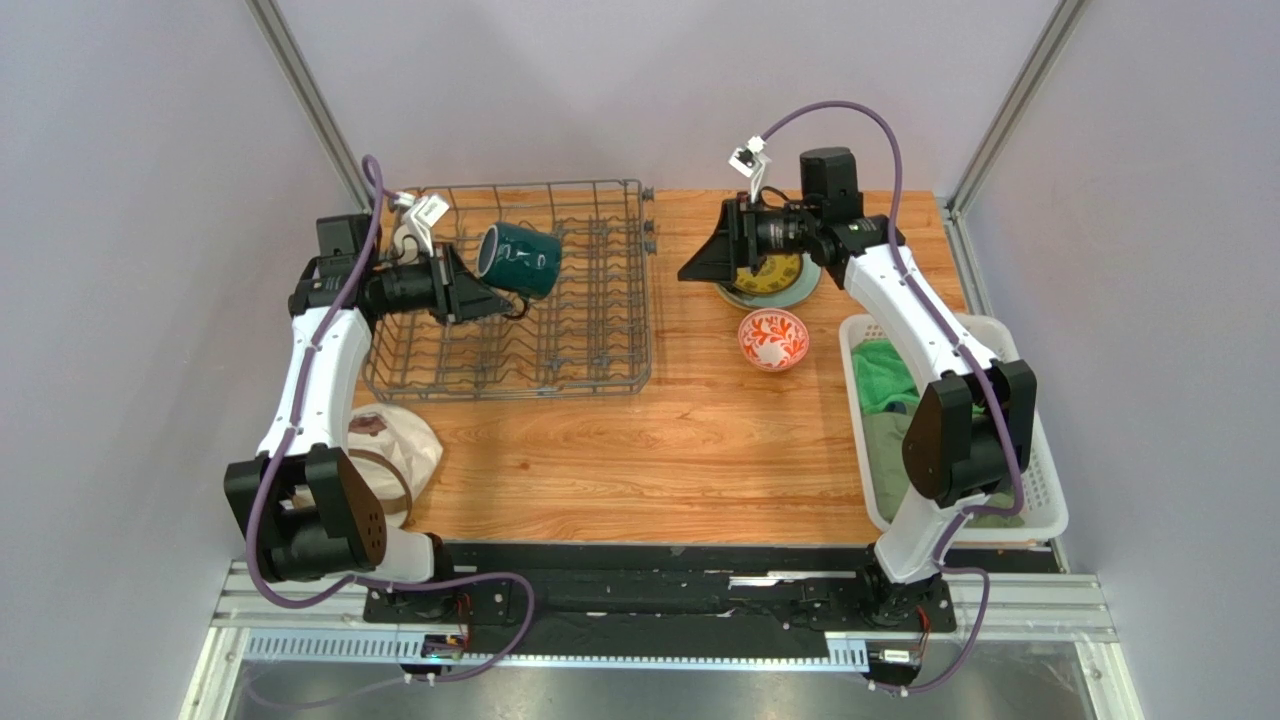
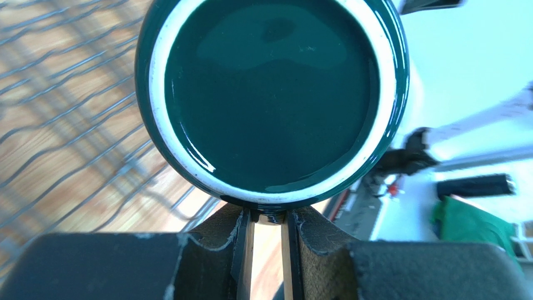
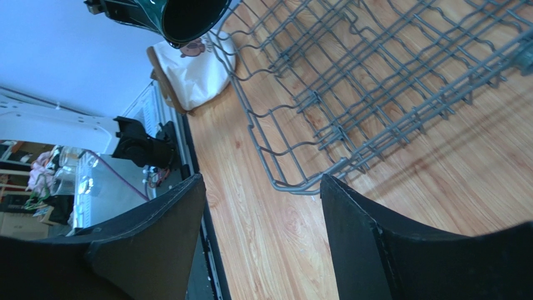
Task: Unload the mixed dishes from the dish rack
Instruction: Pick up the cup from the dish rack, then place the cup at the center of the board.
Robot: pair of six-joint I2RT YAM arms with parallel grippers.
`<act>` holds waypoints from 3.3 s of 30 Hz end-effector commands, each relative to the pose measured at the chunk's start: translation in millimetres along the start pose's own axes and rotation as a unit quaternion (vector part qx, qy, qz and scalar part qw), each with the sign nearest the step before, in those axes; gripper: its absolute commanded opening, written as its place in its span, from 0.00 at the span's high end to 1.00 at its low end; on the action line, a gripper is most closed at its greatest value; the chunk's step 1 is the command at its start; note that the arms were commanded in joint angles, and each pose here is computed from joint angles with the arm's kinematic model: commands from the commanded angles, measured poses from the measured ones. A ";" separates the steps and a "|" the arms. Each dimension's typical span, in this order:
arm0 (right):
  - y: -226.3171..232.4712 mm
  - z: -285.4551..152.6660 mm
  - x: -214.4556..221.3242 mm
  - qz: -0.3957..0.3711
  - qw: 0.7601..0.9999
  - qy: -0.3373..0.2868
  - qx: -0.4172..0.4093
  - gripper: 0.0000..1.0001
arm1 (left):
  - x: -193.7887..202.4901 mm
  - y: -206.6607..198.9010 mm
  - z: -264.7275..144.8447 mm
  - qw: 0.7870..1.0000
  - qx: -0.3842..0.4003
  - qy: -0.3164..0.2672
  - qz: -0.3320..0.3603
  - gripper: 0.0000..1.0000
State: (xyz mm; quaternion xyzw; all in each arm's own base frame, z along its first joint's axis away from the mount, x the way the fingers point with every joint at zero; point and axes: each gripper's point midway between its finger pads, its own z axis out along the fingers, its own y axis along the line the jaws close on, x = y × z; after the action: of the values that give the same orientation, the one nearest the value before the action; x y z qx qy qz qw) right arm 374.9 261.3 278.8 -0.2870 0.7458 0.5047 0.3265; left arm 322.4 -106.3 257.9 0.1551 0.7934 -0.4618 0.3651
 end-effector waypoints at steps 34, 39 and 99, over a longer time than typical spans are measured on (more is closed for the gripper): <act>105.7 77.2 -62.1 -0.104 0.983 -0.098 -0.114 0.27 | -5.4 -151.7 8.0 0.963 0.250 -0.007 0.098 1.00; 112.1 77.8 -61.8 -0.085 0.982 -0.106 -0.130 0.32 | -10.7 -154.9 14.3 0.964 0.246 -0.034 0.097 1.00; 65.2 42.7 -25.9 -0.085 0.995 -0.041 0.014 1.00 | 15.2 -80.1 -22.9 0.984 0.047 -0.048 0.166 0.34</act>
State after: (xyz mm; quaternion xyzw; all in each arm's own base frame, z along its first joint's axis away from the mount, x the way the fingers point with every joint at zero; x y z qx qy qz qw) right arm 337.3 362.9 299.3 -0.3203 0.6985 0.5387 0.3453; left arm 258.5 -145.2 308.6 0.2586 0.7043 -0.4865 0.4477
